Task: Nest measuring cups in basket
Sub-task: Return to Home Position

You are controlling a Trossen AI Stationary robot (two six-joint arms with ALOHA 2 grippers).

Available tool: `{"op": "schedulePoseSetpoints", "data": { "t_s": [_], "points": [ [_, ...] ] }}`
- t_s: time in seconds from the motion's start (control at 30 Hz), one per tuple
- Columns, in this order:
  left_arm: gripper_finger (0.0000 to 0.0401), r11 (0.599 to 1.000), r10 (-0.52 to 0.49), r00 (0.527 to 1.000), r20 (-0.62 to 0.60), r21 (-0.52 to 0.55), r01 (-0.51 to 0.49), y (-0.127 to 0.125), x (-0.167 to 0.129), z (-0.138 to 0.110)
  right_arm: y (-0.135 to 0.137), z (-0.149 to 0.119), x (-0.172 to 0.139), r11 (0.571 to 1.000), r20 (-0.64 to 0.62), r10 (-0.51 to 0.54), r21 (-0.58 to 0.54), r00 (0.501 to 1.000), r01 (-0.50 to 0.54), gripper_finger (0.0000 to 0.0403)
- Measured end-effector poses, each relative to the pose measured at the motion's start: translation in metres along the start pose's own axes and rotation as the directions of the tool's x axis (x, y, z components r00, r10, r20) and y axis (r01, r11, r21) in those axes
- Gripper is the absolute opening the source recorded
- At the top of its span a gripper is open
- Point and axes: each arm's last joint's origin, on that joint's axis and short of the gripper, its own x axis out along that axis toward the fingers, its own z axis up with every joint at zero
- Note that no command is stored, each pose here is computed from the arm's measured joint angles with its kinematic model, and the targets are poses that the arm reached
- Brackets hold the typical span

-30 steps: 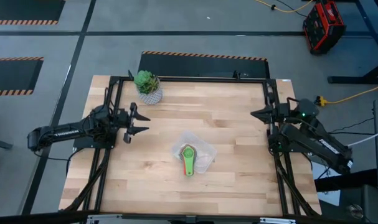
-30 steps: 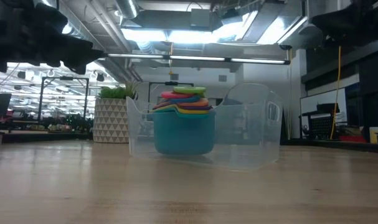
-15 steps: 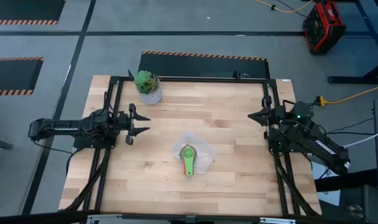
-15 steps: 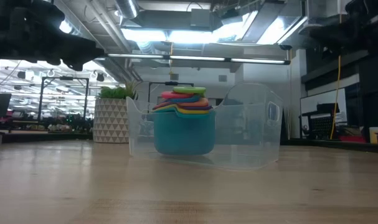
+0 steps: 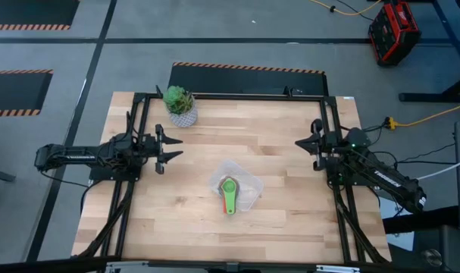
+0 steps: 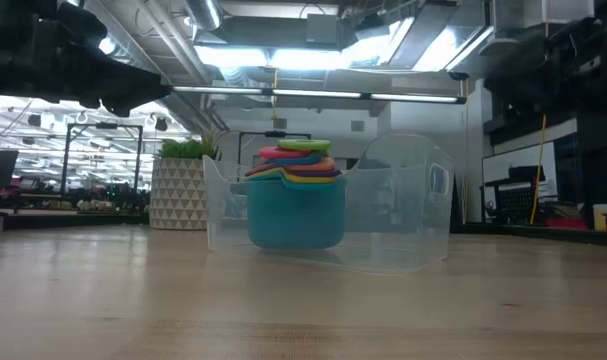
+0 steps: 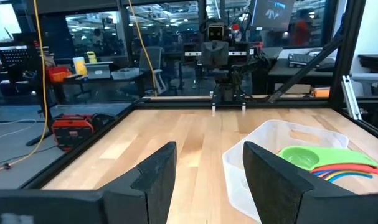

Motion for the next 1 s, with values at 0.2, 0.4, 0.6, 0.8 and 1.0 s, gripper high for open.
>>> {"op": "schedulePoseSetpoints", "data": {
  "t_s": [0.2,0.4,0.6,0.8,1.0],
  "points": [
    [0.0179,1.000,0.000,0.999,-0.032,0.000,0.000,0.000,0.000,-0.003,0.000,-0.002,0.000,1.000,-0.019,0.013,-0.010,1.000,-0.013,0.0014],
    [0.0179,1.000,0.006,0.997,-0.080,-0.027,-0.008,0.000,0.000,-0.008,0.000,-0.005,0.000,1.000,-0.046,0.005,-0.013,0.999,-0.005,0.0014],
    [0.0179,1.000,0.009,0.993,-0.118,-0.020,-0.012,0.000,-0.001,-0.011,0.000,-0.005,0.000,1.000,-0.048,0.010,0.023,0.999,-0.009,0.0014],
    [0.0179,1.000,0.008,0.990,-0.142,-0.018,-0.011,0.000,-0.001,-0.014,0.000,-0.005,0.000,0.999,-0.047,0.010,0.042,0.999,-0.008,0.0014],
    [0.0179,1.000,0.008,0.989,-0.144,-0.019,-0.011,0.000,-0.001,-0.014,0.000,-0.005,0.000,0.999,-0.047,0.010,0.040,0.999,-0.008,0.0014]
  ]
}}
